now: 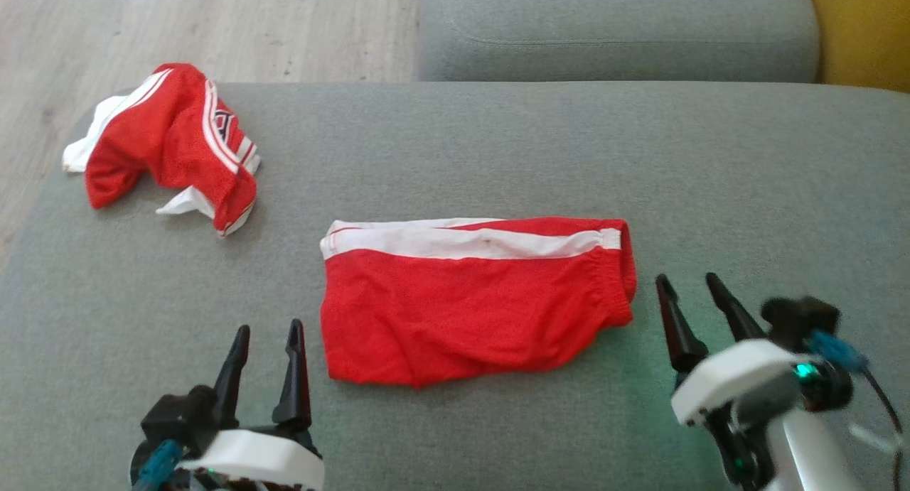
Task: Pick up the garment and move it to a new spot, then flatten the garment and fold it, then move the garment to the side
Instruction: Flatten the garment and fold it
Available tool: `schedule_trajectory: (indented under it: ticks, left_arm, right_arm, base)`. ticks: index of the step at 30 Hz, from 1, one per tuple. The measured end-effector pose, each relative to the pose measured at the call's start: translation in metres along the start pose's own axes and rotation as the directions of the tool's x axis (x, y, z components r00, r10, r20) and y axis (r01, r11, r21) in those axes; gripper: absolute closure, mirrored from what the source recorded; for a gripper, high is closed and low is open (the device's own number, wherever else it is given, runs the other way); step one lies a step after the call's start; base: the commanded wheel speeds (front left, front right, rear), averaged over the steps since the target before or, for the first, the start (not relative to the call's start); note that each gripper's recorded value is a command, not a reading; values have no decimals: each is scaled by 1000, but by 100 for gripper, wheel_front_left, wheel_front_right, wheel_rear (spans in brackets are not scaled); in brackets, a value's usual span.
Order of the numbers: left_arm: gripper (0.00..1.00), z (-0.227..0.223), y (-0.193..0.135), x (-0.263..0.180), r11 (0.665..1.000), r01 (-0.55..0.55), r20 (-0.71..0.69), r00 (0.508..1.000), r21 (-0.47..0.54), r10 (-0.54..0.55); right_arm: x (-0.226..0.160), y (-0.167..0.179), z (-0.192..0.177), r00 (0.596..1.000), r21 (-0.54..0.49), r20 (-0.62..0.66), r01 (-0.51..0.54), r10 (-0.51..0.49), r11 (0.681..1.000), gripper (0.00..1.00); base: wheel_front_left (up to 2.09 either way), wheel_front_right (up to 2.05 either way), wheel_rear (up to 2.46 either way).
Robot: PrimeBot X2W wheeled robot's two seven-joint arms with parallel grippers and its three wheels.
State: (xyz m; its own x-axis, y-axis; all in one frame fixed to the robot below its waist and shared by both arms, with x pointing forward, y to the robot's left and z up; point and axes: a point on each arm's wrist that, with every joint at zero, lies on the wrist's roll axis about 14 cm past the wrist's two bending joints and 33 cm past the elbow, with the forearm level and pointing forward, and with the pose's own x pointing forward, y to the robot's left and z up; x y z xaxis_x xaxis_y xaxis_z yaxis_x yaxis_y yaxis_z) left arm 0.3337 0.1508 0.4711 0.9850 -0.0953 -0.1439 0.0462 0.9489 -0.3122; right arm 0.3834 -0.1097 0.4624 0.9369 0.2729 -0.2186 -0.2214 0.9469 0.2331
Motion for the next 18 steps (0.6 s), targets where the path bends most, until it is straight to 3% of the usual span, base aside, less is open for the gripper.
schedule_trajectory:
  ticks: [7, 13, 18]
  left_arm:
    - [0, -4, 3, -7, 999, -23, 2, 1000, -31, 23]
    - [0, -7, 17, -15, 996, -75, 1, 997, -47, 76]
    - [0, -6, 25, -19, 993, -103, 6, 995, -51, 103]
  right_arm:
    - [35, 7, -30, 977, -35, -211, -30, 22, 999, 0]
    - [42, 13, -74, 924, -10, -382, -40, 33, 999, 0]
    - [50, 20, -88, 890, 3, -452, -55, 50, 998, 0]
  base:
    - [0, 0, 0]
    - [0, 0, 0]
    - [0, 0, 0]
